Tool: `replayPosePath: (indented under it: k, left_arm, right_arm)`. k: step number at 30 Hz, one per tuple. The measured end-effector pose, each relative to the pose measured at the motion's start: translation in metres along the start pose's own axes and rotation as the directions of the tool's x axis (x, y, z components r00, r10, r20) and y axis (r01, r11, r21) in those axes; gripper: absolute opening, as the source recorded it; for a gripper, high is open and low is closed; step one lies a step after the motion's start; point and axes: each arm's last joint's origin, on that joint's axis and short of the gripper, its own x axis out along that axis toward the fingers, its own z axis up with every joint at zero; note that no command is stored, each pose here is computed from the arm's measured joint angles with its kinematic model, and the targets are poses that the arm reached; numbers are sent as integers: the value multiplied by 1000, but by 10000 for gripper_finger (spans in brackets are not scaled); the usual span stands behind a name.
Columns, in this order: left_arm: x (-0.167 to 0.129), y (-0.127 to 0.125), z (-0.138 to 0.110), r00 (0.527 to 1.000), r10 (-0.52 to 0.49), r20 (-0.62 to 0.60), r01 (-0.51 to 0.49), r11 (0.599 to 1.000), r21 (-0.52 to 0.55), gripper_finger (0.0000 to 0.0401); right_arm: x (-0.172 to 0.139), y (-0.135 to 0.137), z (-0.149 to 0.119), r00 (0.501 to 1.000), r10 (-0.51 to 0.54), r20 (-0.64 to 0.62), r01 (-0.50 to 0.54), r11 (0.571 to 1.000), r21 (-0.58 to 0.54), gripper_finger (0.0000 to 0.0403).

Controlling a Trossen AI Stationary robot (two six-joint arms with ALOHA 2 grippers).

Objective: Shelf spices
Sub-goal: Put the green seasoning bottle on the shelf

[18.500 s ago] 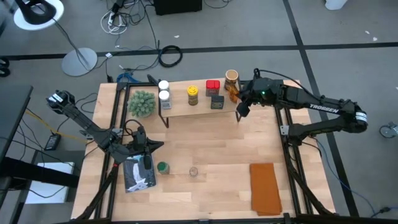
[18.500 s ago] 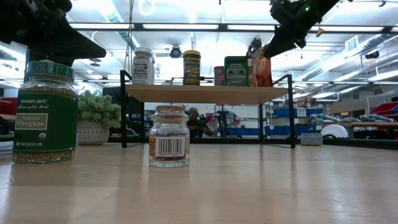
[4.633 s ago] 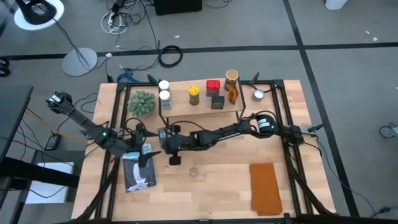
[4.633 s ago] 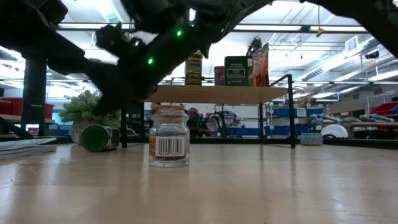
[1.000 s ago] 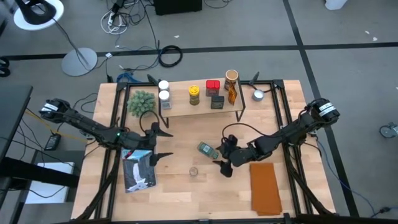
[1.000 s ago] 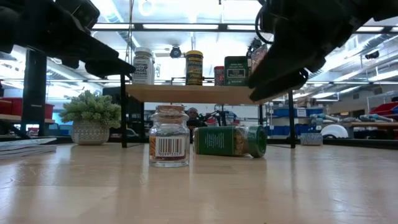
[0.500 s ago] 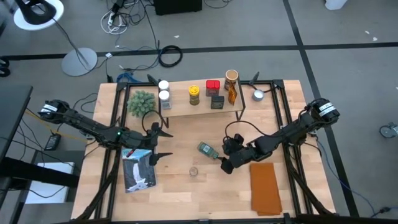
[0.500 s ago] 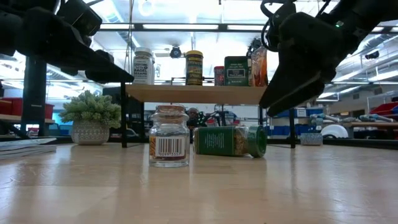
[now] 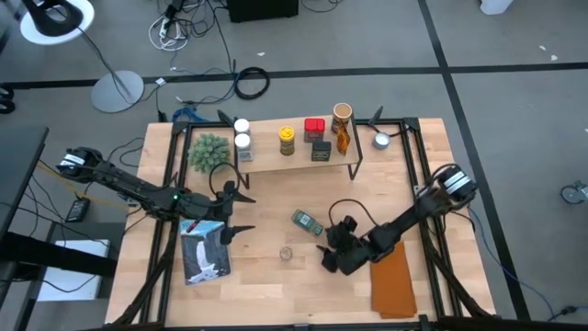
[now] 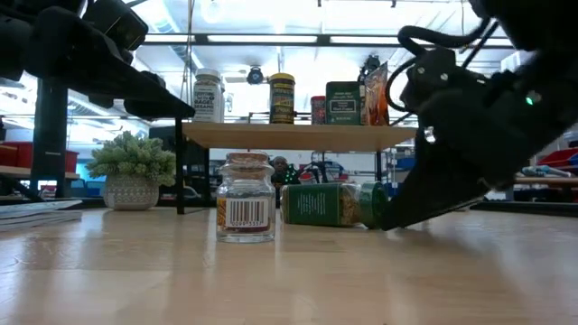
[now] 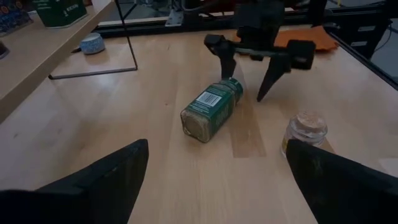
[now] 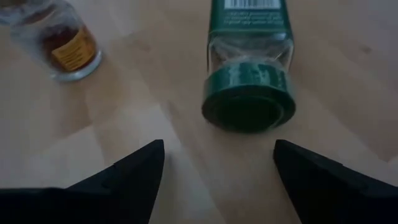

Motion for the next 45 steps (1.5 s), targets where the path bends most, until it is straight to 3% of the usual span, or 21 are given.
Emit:
replayPosePath:
  k: [10, 16, 19, 24, 36, 45]
  left_arm:
    - [0, 0, 3, 1000, -1, 29, 1, 1000, -7, 386]
    - [0, 0, 3, 1000, -1, 27, 1, 1000, -6, 386]
    - [0, 0, 3, 1000, -1, 28, 1, 1000, -6, 386]
    - [0, 0, 3, 1000, -1, 27, 1, 1000, -6, 386]
    - [0, 1, 7, 997, 37, 73, -35, 999, -23, 386]
    - [-2, 1, 19, 981, 34, 190, -4, 987, -158, 386]
  right_arm:
    - [27, -3, -11, 970, -142, 198, 150, 988, -23, 306]
    - [36, -6, 0, 968, -137, 212, 151, 987, -56, 305]
    - [34, -6, 4, 980, -93, 178, 104, 993, -51, 281]
    - [23, -2, 15, 993, 7, 117, -5, 1000, -18, 196]
    - [-17, -16, 60, 981, 186, -58, -183, 981, 66, 196]
    - [-39, -38, 97, 951, 134, -279, -95, 984, 151, 196]
